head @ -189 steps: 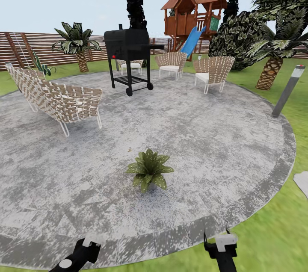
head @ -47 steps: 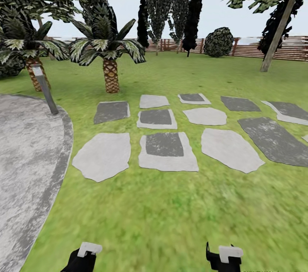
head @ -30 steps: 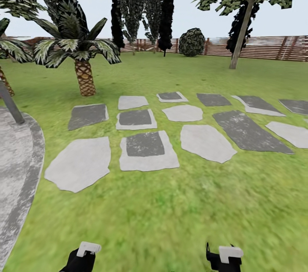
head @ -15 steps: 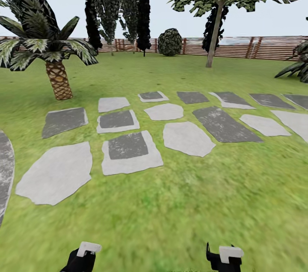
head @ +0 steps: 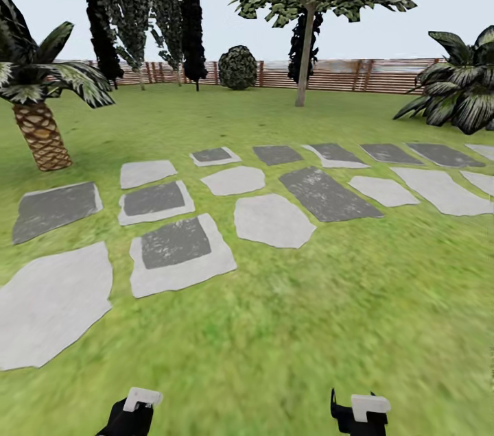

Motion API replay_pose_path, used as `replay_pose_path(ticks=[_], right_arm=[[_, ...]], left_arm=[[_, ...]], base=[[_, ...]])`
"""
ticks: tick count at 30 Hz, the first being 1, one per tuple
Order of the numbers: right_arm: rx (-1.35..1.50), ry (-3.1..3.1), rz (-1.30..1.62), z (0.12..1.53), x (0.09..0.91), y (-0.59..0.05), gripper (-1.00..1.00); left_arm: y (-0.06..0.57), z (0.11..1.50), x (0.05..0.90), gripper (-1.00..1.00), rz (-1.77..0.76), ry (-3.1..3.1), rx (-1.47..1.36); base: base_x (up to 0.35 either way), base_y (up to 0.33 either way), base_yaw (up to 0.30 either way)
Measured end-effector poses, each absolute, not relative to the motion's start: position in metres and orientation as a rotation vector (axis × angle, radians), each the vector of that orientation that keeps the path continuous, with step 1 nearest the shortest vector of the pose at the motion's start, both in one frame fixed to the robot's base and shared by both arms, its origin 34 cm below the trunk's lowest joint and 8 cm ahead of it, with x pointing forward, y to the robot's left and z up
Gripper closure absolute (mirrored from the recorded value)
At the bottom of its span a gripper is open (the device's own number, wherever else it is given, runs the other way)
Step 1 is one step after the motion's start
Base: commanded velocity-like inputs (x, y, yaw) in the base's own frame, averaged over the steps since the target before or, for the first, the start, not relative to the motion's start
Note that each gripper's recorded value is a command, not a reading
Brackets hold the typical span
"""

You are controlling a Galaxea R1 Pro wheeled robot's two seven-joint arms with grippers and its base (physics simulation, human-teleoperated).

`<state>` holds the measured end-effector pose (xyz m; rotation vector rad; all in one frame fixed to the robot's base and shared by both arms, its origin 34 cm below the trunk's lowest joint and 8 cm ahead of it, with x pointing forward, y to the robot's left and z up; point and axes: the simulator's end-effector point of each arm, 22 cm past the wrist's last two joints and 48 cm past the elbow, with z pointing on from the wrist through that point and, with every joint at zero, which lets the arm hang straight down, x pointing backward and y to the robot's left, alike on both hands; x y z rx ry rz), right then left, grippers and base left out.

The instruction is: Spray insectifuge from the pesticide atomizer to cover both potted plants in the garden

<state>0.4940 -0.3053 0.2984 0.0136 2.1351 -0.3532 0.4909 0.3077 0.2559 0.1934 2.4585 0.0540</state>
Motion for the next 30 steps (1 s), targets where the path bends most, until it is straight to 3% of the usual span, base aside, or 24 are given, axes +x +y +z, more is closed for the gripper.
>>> replay_pose_path(ticks=[17, 30], right_arm=[[0.013, 2.135, -0.352, 0.2985, 0.4941, -0.3049, -1.0], [0.012, 2.135, -0.352, 0.2984, 0.4941, -0.3046, -1.0]], left_arm=[[0.3082, 0.2557, 0.4906, 1.0, 0.055, 2.459, 0.194], [0.308, 0.2559, 0.4909, 1.0, 0.055, 2.458, 0.194]], base=[[0.335, 0.034, -0.29], [0.336, 0.043, -0.022]])
